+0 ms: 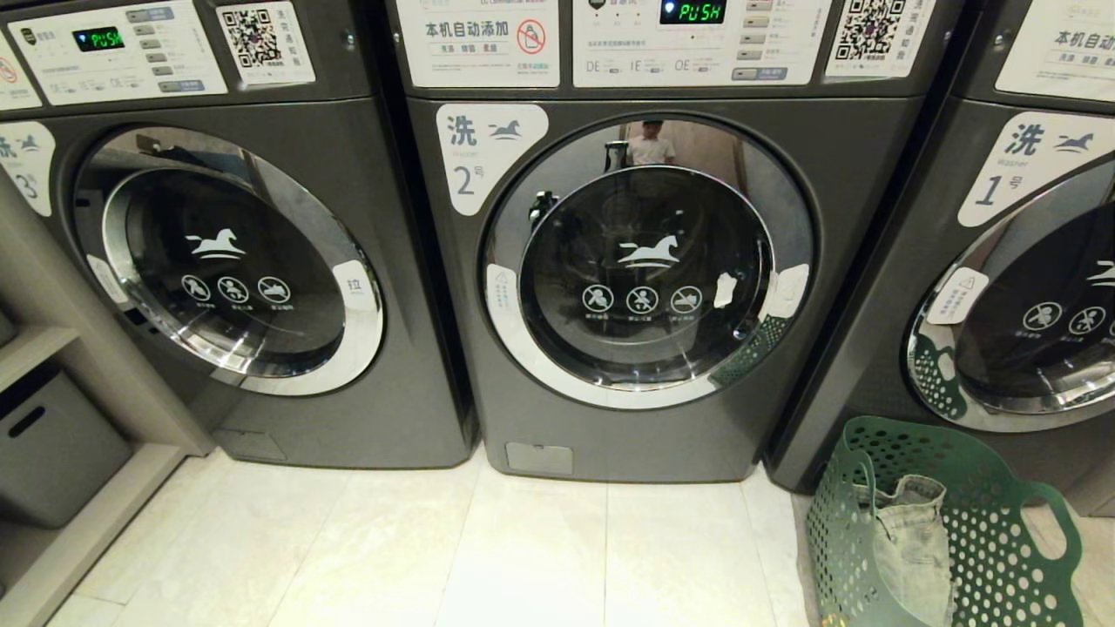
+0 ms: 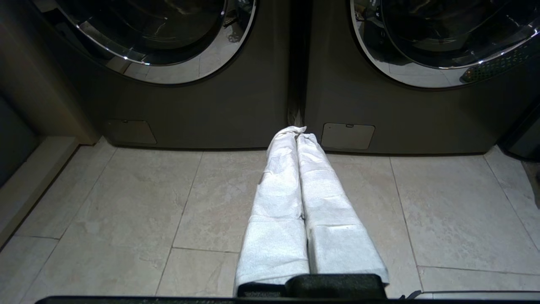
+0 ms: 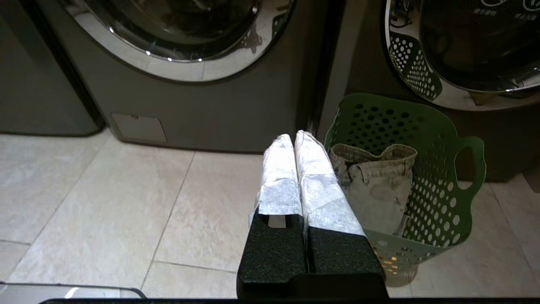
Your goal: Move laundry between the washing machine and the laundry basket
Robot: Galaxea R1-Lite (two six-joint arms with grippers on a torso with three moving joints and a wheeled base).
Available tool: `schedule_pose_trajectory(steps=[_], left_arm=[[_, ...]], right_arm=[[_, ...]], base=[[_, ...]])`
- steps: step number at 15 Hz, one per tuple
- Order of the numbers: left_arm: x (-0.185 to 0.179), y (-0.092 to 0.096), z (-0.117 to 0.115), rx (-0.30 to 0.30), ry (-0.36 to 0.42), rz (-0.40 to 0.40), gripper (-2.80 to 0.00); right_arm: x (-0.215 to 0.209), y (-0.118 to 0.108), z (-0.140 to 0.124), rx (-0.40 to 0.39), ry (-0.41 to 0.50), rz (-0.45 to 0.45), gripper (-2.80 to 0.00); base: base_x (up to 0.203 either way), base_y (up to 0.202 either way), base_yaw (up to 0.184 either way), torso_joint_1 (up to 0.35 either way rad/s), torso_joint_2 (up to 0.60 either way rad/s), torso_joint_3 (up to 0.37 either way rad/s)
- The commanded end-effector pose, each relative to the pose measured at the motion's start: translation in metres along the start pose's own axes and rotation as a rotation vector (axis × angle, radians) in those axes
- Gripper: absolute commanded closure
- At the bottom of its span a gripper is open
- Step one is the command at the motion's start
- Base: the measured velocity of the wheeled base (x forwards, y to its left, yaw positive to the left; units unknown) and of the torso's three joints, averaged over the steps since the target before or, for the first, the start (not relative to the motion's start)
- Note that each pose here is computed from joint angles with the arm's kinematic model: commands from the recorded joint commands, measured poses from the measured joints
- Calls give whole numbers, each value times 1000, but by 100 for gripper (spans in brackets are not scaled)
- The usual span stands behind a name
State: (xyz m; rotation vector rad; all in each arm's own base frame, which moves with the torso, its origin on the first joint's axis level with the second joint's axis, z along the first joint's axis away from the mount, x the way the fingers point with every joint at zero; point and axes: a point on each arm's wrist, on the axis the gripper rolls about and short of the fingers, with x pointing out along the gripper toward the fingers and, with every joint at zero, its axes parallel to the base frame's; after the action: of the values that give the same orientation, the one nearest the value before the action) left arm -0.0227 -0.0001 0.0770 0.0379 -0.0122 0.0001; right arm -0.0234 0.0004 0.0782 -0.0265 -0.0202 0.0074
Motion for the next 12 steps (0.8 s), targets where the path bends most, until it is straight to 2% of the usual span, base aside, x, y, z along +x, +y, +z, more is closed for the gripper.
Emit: schedule_pose_trajectory(steps=[1,12], left_arm=[[0,0,-2,-1,6,0,0],[0,0,-2,-1,5,0,0]], right_arm=[[1,0,-3,16,17,-3,0],[1,0,-2,16,17,-7,0]], base=[[0,0,0,0,0,0],[0,0,0,0,0,0]])
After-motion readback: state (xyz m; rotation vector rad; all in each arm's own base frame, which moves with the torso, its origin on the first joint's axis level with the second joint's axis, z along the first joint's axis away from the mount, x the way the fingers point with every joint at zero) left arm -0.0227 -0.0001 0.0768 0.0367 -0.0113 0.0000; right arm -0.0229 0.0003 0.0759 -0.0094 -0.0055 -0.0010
